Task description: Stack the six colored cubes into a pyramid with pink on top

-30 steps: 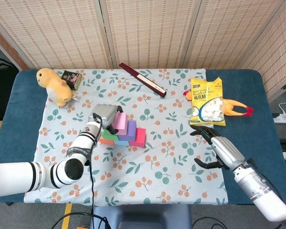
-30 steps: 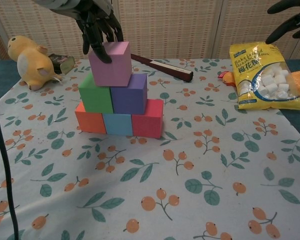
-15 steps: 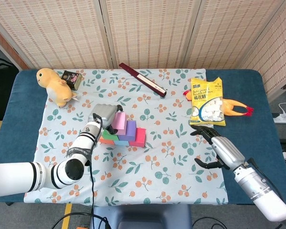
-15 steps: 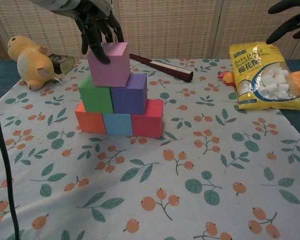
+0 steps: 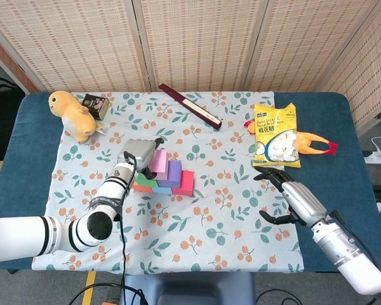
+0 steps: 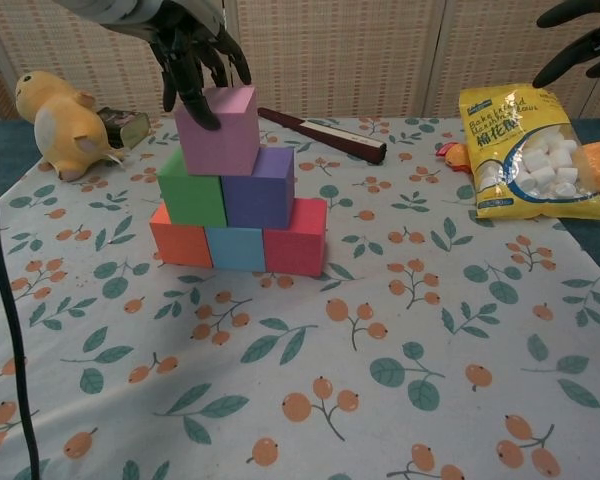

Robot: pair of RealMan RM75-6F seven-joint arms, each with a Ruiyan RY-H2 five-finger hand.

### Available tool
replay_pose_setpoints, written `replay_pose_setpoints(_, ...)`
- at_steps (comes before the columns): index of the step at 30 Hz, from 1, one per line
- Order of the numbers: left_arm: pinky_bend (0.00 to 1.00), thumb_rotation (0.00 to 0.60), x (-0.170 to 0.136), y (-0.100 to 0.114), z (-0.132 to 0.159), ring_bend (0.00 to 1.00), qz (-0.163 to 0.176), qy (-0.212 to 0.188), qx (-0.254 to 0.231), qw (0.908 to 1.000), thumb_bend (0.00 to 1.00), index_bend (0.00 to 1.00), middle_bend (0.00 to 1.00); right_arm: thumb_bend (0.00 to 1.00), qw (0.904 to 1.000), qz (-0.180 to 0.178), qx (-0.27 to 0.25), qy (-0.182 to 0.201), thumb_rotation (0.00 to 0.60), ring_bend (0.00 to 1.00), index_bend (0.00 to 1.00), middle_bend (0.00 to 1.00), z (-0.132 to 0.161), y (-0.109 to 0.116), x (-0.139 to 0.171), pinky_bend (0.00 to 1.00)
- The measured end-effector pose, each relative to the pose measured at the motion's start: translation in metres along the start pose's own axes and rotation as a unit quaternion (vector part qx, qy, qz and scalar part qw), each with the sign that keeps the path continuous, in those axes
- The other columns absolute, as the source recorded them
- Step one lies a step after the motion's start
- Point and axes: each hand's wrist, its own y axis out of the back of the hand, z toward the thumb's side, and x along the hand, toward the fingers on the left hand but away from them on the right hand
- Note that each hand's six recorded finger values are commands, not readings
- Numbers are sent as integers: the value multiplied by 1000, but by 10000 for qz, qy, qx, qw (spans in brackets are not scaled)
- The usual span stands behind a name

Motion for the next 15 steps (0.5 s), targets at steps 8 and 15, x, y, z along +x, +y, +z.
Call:
replay_pose_setpoints(8,397,600,-1,-2,0,143,-75,8,0,10000,317,0,68,241,10000,1,-35,6,600,0,0,188,0,1,0,0)
replay_pose_setpoints(15,374,600,-2,-4,0,94,-145,27,8,9999,312,0,19,240,10000,-5,-46,-1,600,0,0,188,0,1,0,0)
